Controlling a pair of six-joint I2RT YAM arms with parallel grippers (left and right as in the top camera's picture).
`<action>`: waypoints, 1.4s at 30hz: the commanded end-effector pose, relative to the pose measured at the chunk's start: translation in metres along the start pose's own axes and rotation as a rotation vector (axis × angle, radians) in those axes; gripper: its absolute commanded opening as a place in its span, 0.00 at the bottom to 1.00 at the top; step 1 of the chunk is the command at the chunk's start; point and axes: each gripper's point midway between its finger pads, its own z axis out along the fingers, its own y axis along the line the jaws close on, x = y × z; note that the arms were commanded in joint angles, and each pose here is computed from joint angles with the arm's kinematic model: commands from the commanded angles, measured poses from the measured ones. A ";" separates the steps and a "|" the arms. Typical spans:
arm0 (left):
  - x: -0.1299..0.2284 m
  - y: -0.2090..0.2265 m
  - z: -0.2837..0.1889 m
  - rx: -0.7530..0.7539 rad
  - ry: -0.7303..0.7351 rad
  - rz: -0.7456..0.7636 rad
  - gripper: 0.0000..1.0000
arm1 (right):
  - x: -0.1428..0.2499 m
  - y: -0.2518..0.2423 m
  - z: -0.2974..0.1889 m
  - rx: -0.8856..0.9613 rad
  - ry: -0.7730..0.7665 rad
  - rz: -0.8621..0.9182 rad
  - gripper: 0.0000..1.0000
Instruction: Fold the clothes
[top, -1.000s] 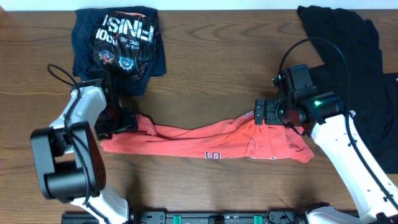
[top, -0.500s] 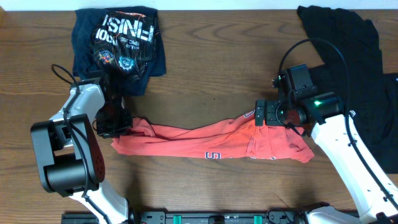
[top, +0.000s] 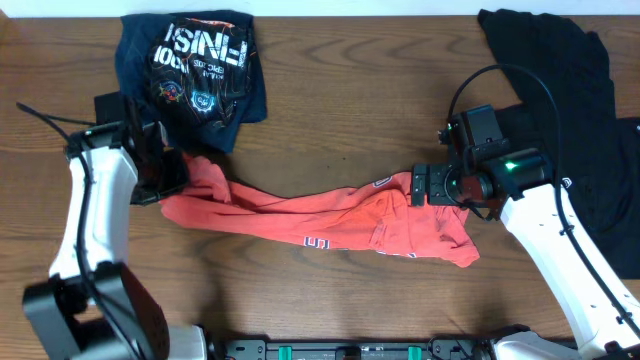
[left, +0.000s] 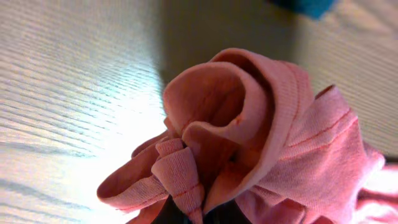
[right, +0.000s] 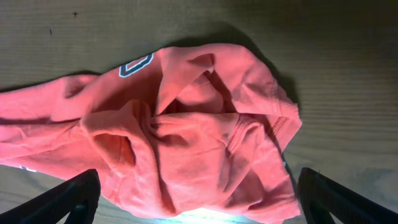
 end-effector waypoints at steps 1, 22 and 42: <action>0.006 -0.019 -0.007 0.020 0.012 0.049 0.06 | -0.005 0.000 -0.003 -0.006 -0.015 -0.004 0.99; 0.068 -0.151 0.017 0.081 0.079 0.423 0.08 | -0.005 0.000 -0.003 -0.006 -0.016 -0.003 0.99; 0.120 -0.240 0.041 0.168 0.086 0.475 0.92 | -0.007 0.000 -0.003 -0.010 -0.026 0.002 0.98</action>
